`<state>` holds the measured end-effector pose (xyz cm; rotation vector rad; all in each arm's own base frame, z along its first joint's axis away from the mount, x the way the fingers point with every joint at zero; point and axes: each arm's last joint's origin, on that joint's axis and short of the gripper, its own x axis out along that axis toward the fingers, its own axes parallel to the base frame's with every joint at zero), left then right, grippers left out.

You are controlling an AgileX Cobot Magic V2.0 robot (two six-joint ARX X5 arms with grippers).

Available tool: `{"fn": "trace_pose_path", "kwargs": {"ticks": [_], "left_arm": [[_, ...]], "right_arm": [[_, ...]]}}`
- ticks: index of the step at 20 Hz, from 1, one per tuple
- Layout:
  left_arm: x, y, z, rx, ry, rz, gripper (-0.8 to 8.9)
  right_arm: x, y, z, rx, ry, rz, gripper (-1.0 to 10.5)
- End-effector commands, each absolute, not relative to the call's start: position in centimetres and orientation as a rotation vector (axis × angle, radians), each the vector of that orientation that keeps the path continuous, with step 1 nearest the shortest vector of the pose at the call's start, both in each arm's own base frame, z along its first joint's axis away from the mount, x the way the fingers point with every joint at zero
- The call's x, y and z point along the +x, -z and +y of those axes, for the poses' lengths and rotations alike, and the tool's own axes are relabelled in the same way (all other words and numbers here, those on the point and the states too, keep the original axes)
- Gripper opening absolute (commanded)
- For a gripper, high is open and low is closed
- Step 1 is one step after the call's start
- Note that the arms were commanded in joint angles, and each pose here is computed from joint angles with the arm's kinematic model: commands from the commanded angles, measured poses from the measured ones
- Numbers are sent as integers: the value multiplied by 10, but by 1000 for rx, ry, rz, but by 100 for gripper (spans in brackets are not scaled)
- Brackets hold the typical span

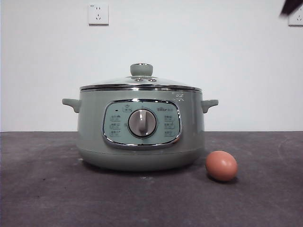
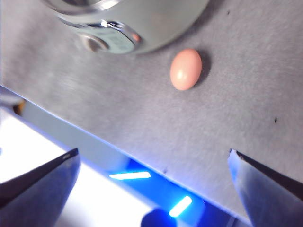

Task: Pick up the egg,open the lid,put the egg in the pot,close the lid

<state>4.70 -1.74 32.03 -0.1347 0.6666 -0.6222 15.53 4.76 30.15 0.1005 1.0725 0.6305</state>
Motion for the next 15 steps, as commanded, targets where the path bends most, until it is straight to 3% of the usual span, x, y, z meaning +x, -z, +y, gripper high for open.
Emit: {"fn": "trace_pose_path", "kwargs": {"ticks": [1, 6, 15], "left_arm": [[47, -321, -18, -133, 626, 660, 634], [47, -321, -17, -133, 625, 659, 634], [47, -321, -17, -132, 624, 658, 634]], "right_arm": [[174, -291, 61, 71, -604, 1113, 657], [214, -254, 101, -42, -550, 1188, 656], [242, -200, 149, -138, -483, 1242, 615]]}}
